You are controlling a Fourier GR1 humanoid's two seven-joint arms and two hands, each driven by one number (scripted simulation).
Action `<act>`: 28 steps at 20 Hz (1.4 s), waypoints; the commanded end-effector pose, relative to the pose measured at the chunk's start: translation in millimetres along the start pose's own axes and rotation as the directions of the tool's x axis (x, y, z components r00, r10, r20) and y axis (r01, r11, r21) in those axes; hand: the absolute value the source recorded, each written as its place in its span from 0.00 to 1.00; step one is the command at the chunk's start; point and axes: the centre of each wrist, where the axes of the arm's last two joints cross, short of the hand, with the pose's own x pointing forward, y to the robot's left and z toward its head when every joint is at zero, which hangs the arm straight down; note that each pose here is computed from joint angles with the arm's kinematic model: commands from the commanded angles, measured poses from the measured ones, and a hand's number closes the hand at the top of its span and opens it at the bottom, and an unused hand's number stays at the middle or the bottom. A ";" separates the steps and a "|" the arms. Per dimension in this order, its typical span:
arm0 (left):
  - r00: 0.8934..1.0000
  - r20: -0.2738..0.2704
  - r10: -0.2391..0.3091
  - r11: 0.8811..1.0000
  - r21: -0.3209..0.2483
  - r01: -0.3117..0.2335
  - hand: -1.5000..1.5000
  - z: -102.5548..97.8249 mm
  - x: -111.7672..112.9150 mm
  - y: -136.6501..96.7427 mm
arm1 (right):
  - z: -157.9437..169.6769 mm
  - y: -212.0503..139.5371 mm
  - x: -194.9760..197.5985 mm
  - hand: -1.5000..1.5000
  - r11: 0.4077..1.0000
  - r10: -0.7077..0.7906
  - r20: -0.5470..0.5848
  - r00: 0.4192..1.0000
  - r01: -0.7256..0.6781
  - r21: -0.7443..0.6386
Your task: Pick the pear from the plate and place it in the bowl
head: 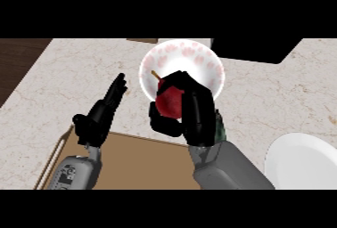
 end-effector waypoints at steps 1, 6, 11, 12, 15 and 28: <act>1.000 -0.025 -0.002 1.000 -0.005 0.002 0.50 -0.4 -5.4 1.0 | -18.9 13.0 38.7 1.00 0.994 0.068 0.039 0.997 -0.064 -0.085; 1.000 -0.015 -0.004 1.000 -0.004 0.004 0.50 -9.0 2.6 0.4 | -45.0 20.8 80.1 1.00 0.977 0.156 -0.037 0.987 -0.160 -0.142; 1.000 -0.021 0.000 1.000 0.004 0.000 0.50 -10.6 -3.0 -1.5 | -74.0 13.0 142.7 1.00 0.953 0.183 -0.088 0.979 -0.198 -0.228; 1.000 -0.014 -0.002 1.000 0.001 0.002 0.50 -7.8 -1.1 -2.1 | -84.3 10.5 151.3 1.00 0.946 0.202 -0.119 0.972 -0.225 -0.232; 1.000 -0.004 0.009 1.000 0.029 -0.008 0.50 -12.9 4.4 -7.0 | -95.4 13.0 164.7 1.00 0.933 0.224 -0.169 0.960 -0.262 -0.249; 1.000 -0.004 0.007 1.000 0.031 -0.007 0.50 3.0 -3.7 2.8 | -150.0 27.2 147.2 1.00 0.788 0.491 -0.378 0.785 -0.585 -0.191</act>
